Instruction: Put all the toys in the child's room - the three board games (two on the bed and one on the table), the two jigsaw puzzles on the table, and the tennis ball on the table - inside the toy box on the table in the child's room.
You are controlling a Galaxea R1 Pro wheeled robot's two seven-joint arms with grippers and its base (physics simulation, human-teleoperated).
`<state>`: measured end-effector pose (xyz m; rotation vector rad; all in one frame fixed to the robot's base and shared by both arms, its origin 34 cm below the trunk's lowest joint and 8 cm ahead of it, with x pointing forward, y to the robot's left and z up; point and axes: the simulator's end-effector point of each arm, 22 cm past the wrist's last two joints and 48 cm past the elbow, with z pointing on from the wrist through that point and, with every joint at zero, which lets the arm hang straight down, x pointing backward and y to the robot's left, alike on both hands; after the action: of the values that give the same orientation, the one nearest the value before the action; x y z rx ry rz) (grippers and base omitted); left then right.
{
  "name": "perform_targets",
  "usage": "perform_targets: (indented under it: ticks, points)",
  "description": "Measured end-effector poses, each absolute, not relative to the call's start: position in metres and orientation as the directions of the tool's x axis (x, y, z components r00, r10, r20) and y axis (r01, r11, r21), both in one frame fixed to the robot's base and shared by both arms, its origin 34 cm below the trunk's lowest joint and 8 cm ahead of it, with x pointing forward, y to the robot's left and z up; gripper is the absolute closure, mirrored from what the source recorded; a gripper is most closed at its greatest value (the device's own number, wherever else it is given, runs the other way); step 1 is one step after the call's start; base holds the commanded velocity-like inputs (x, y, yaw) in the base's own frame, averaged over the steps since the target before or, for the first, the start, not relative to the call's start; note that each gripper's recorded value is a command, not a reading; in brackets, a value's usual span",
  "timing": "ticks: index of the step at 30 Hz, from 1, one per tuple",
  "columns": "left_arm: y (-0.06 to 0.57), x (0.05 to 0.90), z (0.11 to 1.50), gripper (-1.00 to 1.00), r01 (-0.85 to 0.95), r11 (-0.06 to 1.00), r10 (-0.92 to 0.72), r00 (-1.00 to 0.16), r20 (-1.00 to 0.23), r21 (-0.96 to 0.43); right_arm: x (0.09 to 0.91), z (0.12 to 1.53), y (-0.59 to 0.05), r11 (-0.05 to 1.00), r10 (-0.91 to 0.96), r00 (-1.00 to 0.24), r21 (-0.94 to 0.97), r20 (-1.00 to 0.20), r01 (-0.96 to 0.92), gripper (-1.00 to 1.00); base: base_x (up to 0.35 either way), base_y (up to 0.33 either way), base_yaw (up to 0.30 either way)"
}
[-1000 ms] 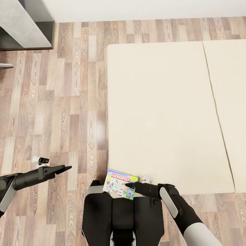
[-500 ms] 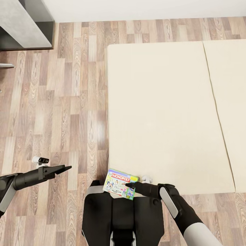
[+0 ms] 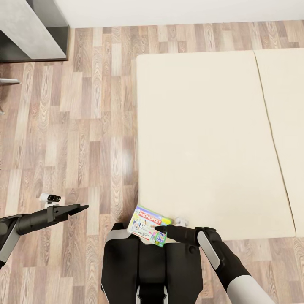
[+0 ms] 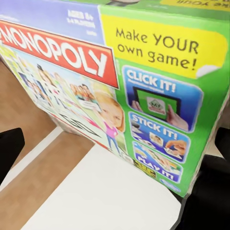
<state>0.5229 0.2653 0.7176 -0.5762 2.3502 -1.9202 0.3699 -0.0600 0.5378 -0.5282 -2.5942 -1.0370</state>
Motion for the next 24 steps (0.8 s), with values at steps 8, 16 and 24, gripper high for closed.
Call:
perform_targets:
  ticks: [8,16,24]
  points:
    - [0.2654,0.5229,0.7174,-1.00,-0.251,0.159,-0.316,-0.929,0.192,-0.955,0.3701,0.5379,-0.0597,0.672,0.225,-0.888,0.597,0.401,0.439,-1.00,-0.018,0.036,0.000]
    - [0.2653,0.5227,0.7171,-1.00,-0.251,0.160,-0.316,-0.929,0.192,-0.955,0.3701,0.5379,-0.0596,0.672,0.224,-0.888,0.597,0.401,0.439,-1.00,-0.015,0.056,0.000]
    - [0.2654,0.5227,0.7173,-1.00,-0.251,0.159,-0.316,-0.929,0.191,-0.955,0.3700,0.5379,-0.0597,0.672,0.224,-0.888,0.597,0.401,0.439,-1.00,0.000,0.045,0.000]
